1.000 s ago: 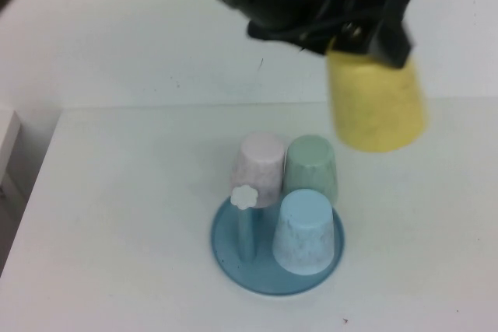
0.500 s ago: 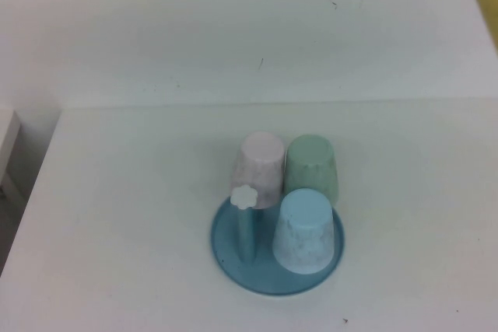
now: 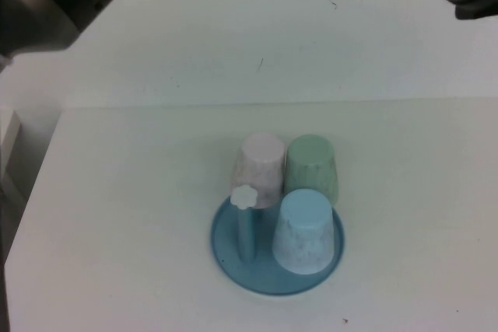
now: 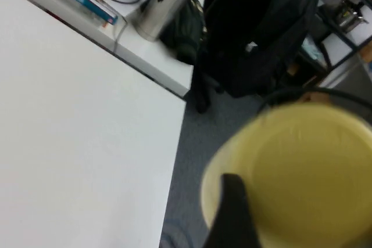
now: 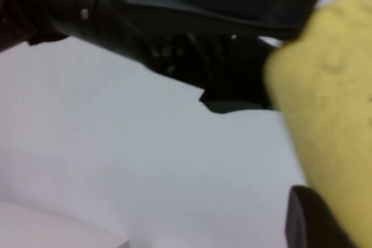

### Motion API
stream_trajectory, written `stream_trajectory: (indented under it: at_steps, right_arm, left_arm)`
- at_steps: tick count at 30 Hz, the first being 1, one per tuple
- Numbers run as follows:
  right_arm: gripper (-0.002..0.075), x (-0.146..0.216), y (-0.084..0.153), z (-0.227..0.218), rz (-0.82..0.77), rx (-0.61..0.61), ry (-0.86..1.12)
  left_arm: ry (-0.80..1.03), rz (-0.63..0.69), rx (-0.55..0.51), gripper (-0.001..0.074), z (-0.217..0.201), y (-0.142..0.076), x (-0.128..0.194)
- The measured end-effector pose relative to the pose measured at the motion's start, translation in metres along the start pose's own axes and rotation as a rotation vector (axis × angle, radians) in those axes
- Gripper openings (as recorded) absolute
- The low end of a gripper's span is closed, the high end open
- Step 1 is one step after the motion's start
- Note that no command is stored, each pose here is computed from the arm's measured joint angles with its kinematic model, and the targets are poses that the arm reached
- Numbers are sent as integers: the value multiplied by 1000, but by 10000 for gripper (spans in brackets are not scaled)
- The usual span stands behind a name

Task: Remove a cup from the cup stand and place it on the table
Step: Hand over the cup

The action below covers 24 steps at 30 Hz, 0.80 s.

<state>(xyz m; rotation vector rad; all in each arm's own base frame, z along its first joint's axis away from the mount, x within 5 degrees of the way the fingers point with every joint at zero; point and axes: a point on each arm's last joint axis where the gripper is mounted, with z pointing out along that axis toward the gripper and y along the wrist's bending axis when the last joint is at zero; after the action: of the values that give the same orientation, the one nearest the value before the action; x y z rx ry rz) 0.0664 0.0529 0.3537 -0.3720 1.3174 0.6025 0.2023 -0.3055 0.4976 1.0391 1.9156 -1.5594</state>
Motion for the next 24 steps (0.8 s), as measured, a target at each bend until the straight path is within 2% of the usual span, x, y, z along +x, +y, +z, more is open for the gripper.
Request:
stream_trajectory:
  at_steps: [1,2,3,4,6,9,11,13,15,21,22,24]
  right_arm:
    - [83,0,0,0,-11,-5,0]
    - [55,0,0,0,-31,-5,0]
    - [41,0,0,0,-43,-5,0]
    - [34,0,0,0,-58,-1,0]
    - [23,0,-1,0,-73,9,-1]
    - [20,0,-1,0,-95,12,-1]
    - [20,0,-2,0,-101,19,-1]
    - [20,1,-4,0,-103,40,10]
    - [20,4,-7,0,-110,74,50]
    - [19,21,-24,7,-145,142,290]
    - [19,24,-27,10,-140,140,332]
    - [19,29,-32,17,-122,115,425]
  left_arm:
    - [-2,5,3,499,2,-1,0]
    - [17,24,-11,461,3,0,2]
    - [33,39,-27,465,5,3,4]
    - [37,45,-37,479,6,4,4]
    - [86,51,-53,575,9,9,8]
    - [158,53,-42,657,13,8,16]
    - [186,55,-35,673,13,7,19]
    - [205,62,-34,657,11,9,20]
    - [214,70,-48,601,8,11,20]
    - [220,94,-140,347,-1,11,20]
    - [219,117,-179,231,-6,9,20]
    - [223,160,-260,119,-14,9,19]
